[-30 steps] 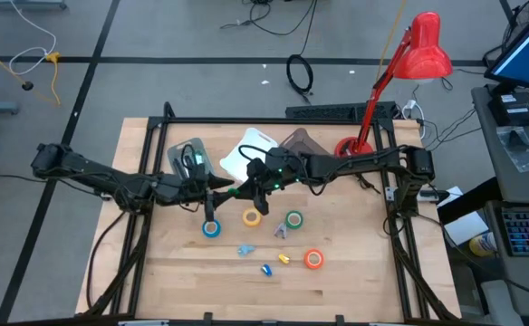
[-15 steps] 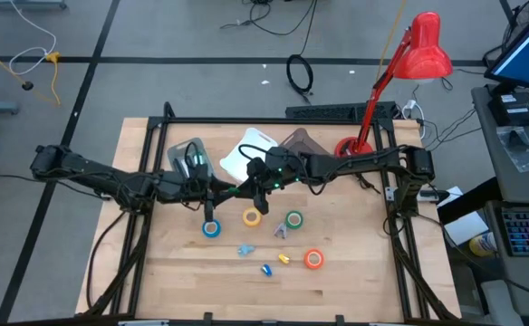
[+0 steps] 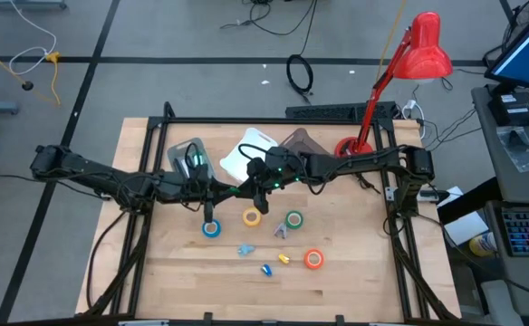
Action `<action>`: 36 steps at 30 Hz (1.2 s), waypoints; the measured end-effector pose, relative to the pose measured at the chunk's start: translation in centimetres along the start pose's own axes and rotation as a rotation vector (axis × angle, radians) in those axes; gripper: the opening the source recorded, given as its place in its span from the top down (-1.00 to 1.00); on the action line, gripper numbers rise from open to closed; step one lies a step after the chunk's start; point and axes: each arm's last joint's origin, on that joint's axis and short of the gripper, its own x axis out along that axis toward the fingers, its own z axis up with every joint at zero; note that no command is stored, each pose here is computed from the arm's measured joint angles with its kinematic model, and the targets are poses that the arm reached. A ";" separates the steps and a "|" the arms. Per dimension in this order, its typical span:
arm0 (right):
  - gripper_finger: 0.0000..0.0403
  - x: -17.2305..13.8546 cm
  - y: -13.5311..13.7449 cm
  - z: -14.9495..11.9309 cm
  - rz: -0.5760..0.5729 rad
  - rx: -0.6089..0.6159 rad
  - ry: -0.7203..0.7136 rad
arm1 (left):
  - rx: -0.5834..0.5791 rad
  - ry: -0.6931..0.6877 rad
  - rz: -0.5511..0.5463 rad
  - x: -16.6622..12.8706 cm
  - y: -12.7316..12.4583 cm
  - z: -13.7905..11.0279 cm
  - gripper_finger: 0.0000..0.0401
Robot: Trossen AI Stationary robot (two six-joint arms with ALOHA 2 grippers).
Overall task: Pick and place Stapler, Stapler remover, tape
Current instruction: Put the small green stapler into the gray bin
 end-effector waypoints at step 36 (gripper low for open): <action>-0.17 -2.8 -4.5 -4.2 -0.223 0.160 0.513 | -0.132 0.210 0.444 -2.0 4.8 1.5 0.74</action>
